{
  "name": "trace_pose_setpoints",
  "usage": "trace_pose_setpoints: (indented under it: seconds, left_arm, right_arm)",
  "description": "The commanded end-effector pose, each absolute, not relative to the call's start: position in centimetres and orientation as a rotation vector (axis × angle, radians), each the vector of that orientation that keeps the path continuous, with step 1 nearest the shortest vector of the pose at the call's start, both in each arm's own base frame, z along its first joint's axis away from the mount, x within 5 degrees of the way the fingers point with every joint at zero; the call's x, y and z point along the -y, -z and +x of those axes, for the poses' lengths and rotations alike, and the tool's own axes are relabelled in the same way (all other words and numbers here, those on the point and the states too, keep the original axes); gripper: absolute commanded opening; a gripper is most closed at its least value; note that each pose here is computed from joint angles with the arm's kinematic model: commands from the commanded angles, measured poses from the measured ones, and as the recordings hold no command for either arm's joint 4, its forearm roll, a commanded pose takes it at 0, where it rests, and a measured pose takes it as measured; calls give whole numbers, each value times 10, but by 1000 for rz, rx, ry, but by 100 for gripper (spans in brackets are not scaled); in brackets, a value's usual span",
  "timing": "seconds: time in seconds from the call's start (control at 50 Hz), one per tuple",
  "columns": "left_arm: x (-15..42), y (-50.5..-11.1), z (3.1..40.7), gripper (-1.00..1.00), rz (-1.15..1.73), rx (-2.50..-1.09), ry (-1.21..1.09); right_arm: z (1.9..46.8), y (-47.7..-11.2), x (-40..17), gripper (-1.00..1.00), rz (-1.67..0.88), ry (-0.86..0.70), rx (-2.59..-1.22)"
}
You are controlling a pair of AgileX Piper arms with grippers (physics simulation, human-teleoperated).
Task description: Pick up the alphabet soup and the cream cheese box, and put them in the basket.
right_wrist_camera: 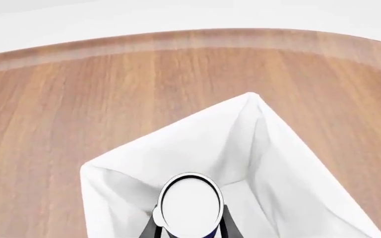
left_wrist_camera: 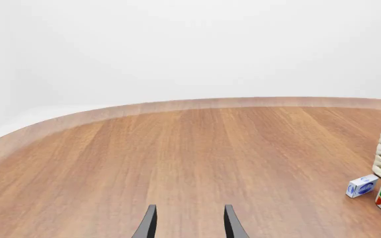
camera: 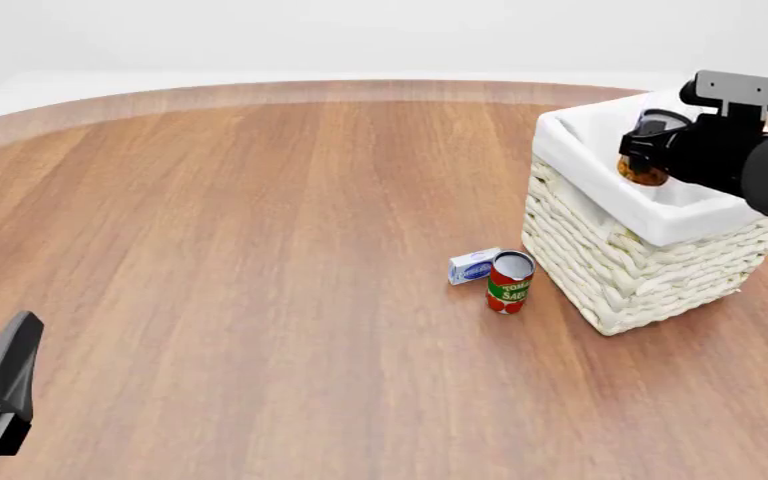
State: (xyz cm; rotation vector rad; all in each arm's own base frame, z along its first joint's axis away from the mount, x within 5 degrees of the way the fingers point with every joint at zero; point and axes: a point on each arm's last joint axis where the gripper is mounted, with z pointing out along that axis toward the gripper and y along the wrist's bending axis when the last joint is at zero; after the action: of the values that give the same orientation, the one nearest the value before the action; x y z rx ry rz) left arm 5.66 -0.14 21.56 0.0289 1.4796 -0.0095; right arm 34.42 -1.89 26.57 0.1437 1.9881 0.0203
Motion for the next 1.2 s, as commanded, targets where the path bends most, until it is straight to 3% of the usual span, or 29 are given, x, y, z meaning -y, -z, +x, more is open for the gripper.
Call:
trace_pose_setpoints:
  seconds: [0.02, 0.16, 0.18, 0.54, 1.2]
  left_arm:
    - [1, -215, 57, 100, 29, -1479, 10]
    - [1, -215, 57, 100, 29, -1479, 9]
    - [1, -215, 57, 100, 29, -1479, 10]
    - [1, -215, 57, 100, 29, -1479, 10]
    - [1, -215, 57, 100, 29, -1480, 10]
  right_arm:
    - [343, -271, 19, -100, 130, -15, -1964]
    - [343, -271, 19, -100, 132, -14, -1963]
    - [343, -271, 20, 100, 132, -10, -1963]
    - [344, -278, 21, 100, 132, -6, -1953]
    - [338, -356, -14, 100, -41, -26, -1831]
